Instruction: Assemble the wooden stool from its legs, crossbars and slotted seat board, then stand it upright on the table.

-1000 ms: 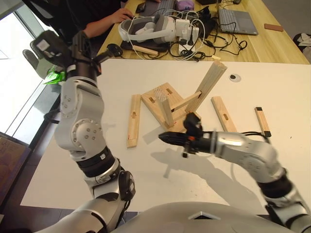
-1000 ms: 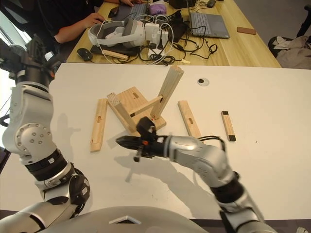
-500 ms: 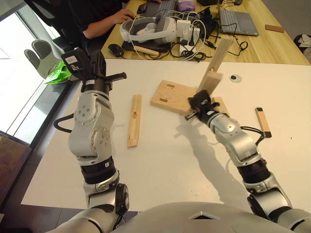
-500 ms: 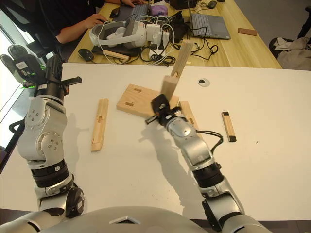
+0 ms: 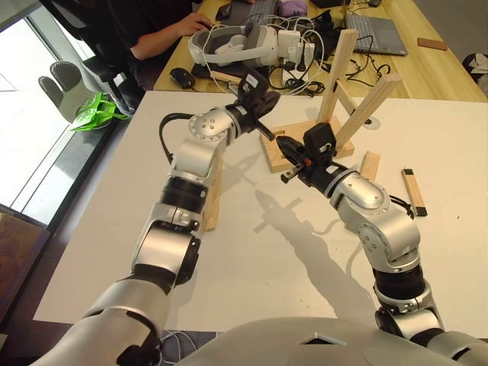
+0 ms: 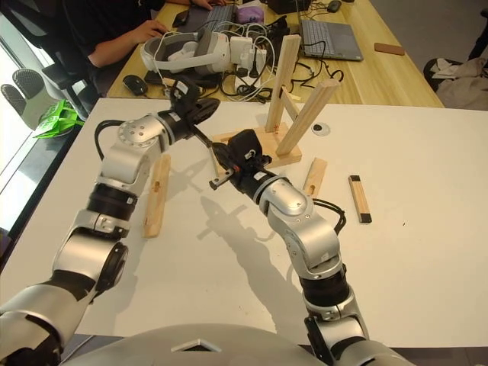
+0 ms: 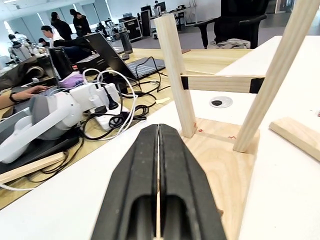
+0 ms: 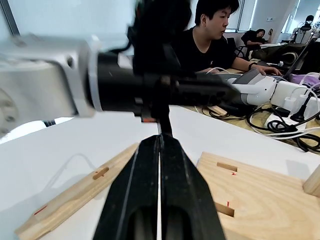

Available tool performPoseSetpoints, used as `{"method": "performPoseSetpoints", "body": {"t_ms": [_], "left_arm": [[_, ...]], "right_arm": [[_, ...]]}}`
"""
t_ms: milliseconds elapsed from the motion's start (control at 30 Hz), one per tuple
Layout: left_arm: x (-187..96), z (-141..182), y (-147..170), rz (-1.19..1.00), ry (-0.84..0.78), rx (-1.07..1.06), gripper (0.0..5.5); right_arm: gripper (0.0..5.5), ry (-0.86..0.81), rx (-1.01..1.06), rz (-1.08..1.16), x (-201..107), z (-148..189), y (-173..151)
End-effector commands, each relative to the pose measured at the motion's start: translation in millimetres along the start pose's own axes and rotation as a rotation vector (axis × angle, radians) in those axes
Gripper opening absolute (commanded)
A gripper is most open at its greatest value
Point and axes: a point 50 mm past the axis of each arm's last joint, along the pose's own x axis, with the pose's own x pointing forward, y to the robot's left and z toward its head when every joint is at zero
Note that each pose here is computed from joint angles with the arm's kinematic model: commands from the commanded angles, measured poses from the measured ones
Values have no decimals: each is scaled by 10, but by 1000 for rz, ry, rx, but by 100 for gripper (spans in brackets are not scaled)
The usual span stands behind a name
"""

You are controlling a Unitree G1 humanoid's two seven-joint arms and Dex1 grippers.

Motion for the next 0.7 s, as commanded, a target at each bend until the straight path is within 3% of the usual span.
{"method": "performPoseSetpoints", "body": {"t_ms": [33, 167, 400, 533, 700], "left_arm": [[145, -273, -72, -54, 138, 56, 4], [133, -606, -137, -70, 264, 34, 4], [64, -928, -237, 6, 305, -4, 4], [44, -1016, -316, -32, 334, -3, 4], [-40, -1164, -479, -244, 441, 105, 4]], "right_arm": [[0, -226, -70, -85, 17, 467, -89], [0, -382, -188, -220, -21, 724, -108], [0, -383, -173, -291, 6, 730, -170], [0, -171, -87, -390, 59, 425, -329], [0, 86, -27, -465, 138, 71, -467]]}}
